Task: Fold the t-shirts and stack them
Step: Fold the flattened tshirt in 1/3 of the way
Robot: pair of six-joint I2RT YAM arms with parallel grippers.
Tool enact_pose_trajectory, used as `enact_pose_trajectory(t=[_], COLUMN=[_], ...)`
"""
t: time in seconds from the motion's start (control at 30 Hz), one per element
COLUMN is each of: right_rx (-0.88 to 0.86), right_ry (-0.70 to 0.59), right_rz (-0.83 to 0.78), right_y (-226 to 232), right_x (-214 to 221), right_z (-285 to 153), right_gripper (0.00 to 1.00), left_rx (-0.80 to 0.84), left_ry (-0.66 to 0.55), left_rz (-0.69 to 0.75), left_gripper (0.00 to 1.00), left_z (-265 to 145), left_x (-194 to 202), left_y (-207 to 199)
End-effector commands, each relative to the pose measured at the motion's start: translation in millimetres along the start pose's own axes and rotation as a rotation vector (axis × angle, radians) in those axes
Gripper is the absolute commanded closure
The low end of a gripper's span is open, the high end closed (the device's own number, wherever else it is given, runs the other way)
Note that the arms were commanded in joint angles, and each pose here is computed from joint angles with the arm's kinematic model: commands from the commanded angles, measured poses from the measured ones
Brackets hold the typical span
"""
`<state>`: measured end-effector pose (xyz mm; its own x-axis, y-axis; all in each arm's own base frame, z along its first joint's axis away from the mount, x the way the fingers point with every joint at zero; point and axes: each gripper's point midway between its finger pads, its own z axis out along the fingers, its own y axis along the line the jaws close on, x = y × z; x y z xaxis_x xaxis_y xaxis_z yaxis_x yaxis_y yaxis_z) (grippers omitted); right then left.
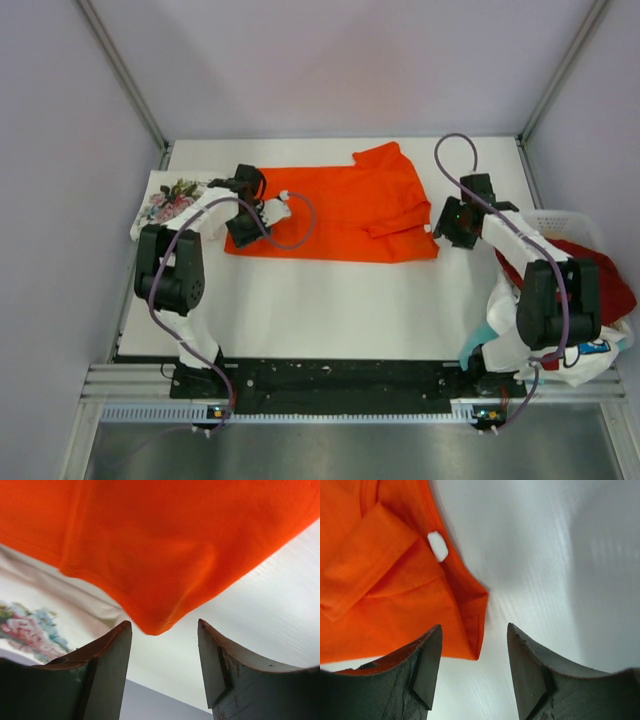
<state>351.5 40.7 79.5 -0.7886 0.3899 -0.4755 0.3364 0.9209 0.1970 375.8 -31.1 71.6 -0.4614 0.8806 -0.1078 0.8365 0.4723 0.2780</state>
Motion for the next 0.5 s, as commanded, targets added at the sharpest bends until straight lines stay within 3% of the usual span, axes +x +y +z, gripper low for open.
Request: enact_pose_trajectory(t=[0.0, 0.2, 0.27, 0.3, 0.37, 0.43, 0.47], right_rx=[-0.196, -0.198, -0.175, -0.163, -0.129, -0.096, -0.078], right_ry=[-0.005, 0.128, 0.167, 0.178, 0.198, 0.195, 0.192], right_rz=[0.036, 0.085, 0.117, 0.134, 0.168, 0.183, 0.188], right_y=[34, 35, 27, 23, 9, -4, -9], right_x=[13, 44, 55, 58, 65, 68, 69], right_z=[-1, 34, 42, 43, 43, 36, 31], right_gripper=[0.45, 0.48, 0.70, 0.81, 0.97, 1.00, 1.00], left_rx=[0.032, 0.054, 0.074, 0.086, 0.095, 0.100, 0.104], left_ry=[-0.015, 0.031, 0.037, 0.039, 0.045, 0.054, 0.059], left_rz=[0.085, 0.085, 0.085, 0.082, 0.076, 0.067, 0.060], left_gripper=[0.39, 0.39, 0.40, 0.45, 0.67, 1.00, 1.00], left_z=[15, 38, 44, 46, 47, 47, 45], left_x=[7, 14, 17, 19, 23, 27, 30], left_y=[-10, -16, -22, -26, -31, -36, -39])
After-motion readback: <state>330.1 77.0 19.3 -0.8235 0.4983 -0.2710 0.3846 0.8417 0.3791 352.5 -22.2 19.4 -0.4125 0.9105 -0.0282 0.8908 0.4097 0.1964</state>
